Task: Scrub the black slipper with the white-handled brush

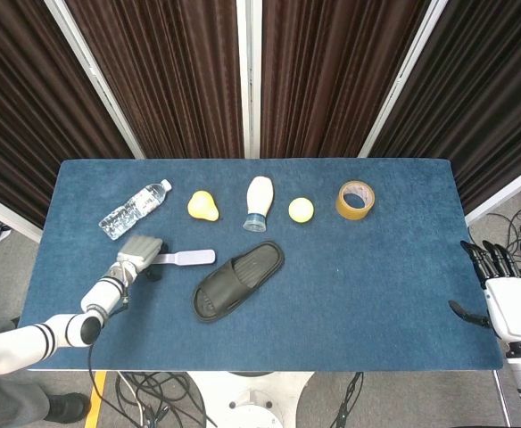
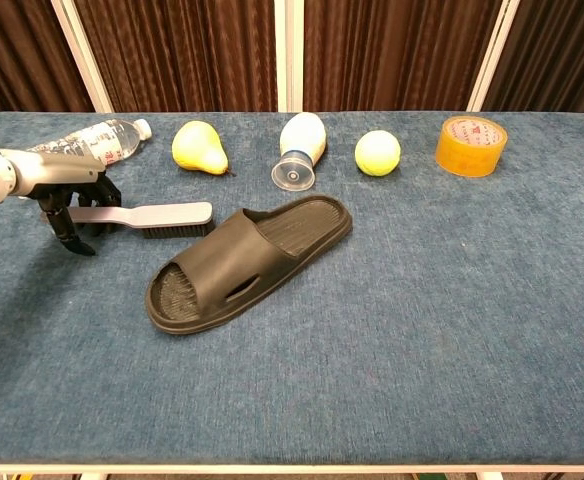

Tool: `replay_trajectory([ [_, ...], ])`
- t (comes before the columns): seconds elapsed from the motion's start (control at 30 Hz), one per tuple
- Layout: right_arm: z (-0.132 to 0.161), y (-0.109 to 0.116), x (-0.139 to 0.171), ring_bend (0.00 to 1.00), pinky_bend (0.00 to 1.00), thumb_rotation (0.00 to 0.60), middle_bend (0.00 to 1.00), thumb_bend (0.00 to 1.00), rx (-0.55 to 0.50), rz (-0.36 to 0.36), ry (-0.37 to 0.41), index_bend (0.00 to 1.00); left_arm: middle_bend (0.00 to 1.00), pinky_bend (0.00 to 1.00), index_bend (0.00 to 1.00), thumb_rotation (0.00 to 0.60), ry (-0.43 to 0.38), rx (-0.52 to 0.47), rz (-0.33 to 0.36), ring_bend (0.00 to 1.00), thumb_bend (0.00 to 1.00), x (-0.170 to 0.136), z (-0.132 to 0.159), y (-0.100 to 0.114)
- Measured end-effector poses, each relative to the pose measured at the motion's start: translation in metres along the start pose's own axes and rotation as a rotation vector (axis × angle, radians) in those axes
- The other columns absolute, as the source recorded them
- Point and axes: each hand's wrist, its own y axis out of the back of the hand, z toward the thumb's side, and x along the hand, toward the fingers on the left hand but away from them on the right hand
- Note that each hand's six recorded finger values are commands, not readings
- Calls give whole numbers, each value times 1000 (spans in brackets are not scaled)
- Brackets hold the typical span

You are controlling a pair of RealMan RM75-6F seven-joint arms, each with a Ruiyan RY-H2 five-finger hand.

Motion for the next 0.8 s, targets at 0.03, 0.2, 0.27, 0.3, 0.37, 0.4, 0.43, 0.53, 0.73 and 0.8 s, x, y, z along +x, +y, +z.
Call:
replay_trajectory([
  [0.03, 0, 0, 0, 6, 31, 600, 115, 90, 0, 0, 1, 0, 626, 644, 576, 600, 2, -2, -1, 544, 258, 0, 0, -1],
  [0.2, -1, -1, 0, 6, 31, 600, 115, 91, -2, 4, -4, 0, 673, 706, 615, 600, 9, -8, -6, 590, 259, 1, 2, -5],
  [0.27, -2, -2, 0, 6, 30, 600, 115, 91, -3, 6, -6, 0, 688, 722, 628, 600, 11, -9, -10, 606, 259, 1, 3, -6],
  [0.3, -2, -2, 0, 6, 31, 600, 115, 91, -3, 6, -6, 0, 696, 732, 634, 600, 13, -10, -10, 615, 258, 1, 3, -6],
  [0.37, -2, -2, 0, 6, 31, 600, 115, 90, -4, 5, -7, 0, 721, 763, 654, 600, 16, -12, -13, 643, 259, 1, 4, -7],
  [0.4, -2, -2, 0, 6, 31, 600, 115, 90, -4, 5, -7, 0, 735, 781, 665, 600, 17, -13, -14, 659, 259, 1, 4, -8],
  [0.43, -2, -2, 0, 6, 31, 600, 115, 90, -4, 5, -8, 0, 754, 803, 679, 600, 19, -14, -15, 679, 260, 2, 5, -9],
  [0.53, -3, -1, 0, 6, 31, 600, 115, 90, -4, 2, -10, 0, 814, 851, 733, 600, 24, -20, -13, 741, 260, 3, 6, -10],
  [0.73, -3, -2, 0, 6, 31, 600, 115, 91, -6, 3, -10, 0, 926, 918, 856, 600, 46, -10, 20, 832, 278, 7, 4, -9],
  [0.8, -3, -2, 0, 6, 31, 600, 115, 91, -7, 5, -13, 0, 947, 928, 884, 600, 52, -14, 27, 844, 301, 8, 3, -10],
])
